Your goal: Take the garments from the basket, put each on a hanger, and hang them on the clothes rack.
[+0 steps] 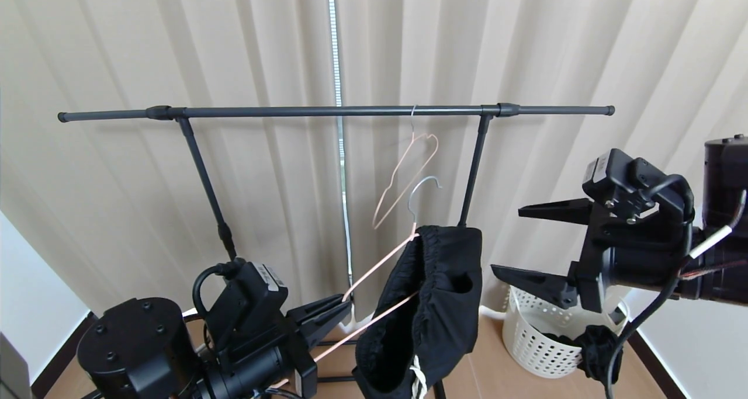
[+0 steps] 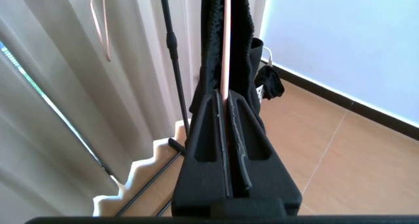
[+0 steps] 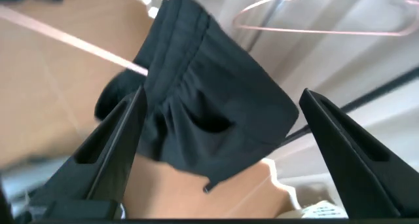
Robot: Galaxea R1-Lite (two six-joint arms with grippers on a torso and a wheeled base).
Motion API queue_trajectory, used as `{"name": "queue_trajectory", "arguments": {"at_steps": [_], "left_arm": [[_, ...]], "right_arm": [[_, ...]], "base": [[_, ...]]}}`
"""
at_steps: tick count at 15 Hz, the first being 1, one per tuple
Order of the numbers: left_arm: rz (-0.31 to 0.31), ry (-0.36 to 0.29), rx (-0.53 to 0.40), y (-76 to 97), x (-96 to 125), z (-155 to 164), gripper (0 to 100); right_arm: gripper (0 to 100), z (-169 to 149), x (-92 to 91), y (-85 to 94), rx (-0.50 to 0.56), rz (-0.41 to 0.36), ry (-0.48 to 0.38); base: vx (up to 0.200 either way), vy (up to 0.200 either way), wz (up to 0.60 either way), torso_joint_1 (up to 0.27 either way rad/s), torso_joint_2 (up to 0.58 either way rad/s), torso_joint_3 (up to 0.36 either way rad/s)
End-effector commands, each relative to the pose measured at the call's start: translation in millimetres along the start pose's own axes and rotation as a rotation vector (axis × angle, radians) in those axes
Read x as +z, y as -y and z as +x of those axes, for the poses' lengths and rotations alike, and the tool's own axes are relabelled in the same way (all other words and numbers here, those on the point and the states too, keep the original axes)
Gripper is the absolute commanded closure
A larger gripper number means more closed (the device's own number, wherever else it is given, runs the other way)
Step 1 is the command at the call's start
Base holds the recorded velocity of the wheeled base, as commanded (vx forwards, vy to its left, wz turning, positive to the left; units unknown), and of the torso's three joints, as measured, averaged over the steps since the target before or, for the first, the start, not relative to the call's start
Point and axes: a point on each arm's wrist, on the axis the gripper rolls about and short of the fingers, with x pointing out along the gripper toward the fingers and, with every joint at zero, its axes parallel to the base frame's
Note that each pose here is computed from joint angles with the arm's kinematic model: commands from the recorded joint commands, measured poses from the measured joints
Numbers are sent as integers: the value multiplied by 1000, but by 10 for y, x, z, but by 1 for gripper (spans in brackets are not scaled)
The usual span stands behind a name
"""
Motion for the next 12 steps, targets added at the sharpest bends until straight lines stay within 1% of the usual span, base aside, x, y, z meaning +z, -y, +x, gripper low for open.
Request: {"name": "queue_trajectory", "arguments": {"at_steps": [1,2,3,5,6,7,8,10,12], "left_arm": [[1,-5,-3,5,-9,-14,100],[1,-8,-4,6,-14,-19,100],[2,-9,-5,7,-17,-22,100],[3,-13,-10,17,-23,-34,100],[5,-15,-14,22,-26,-36,100],[4,-16,-19,23,-28,-39,100],[5,-17,-38,29,-32,-49,100],[7,-13,-50,36,-24,-61,100],[7,-12,-56,44,-22,-65,100]], "right_arm": [[0,57,57,428,56,-85,-51],[0,119,44,510,106,-107,-77],[0,212,28,636,175,-132,-109],[0,397,-40,854,279,-184,-201],[0,465,-54,919,326,-164,-232],[0,504,-59,946,342,-161,-246],[0,640,-110,1012,375,-164,-267],[0,764,-135,1067,384,-168,-268],[0,818,-123,1059,417,-166,-234]], "base": [[0,0,0,0,0,0],[0,0,0,0,0,0],[0,0,0,0,0,0],[0,0,0,0,0,0],[0,0,0,0,0,0],[0,0,0,0,0,0],[0,0,0,0,0,0],[0,0,0,0,0,0],[0,0,0,0,0,0]]}}
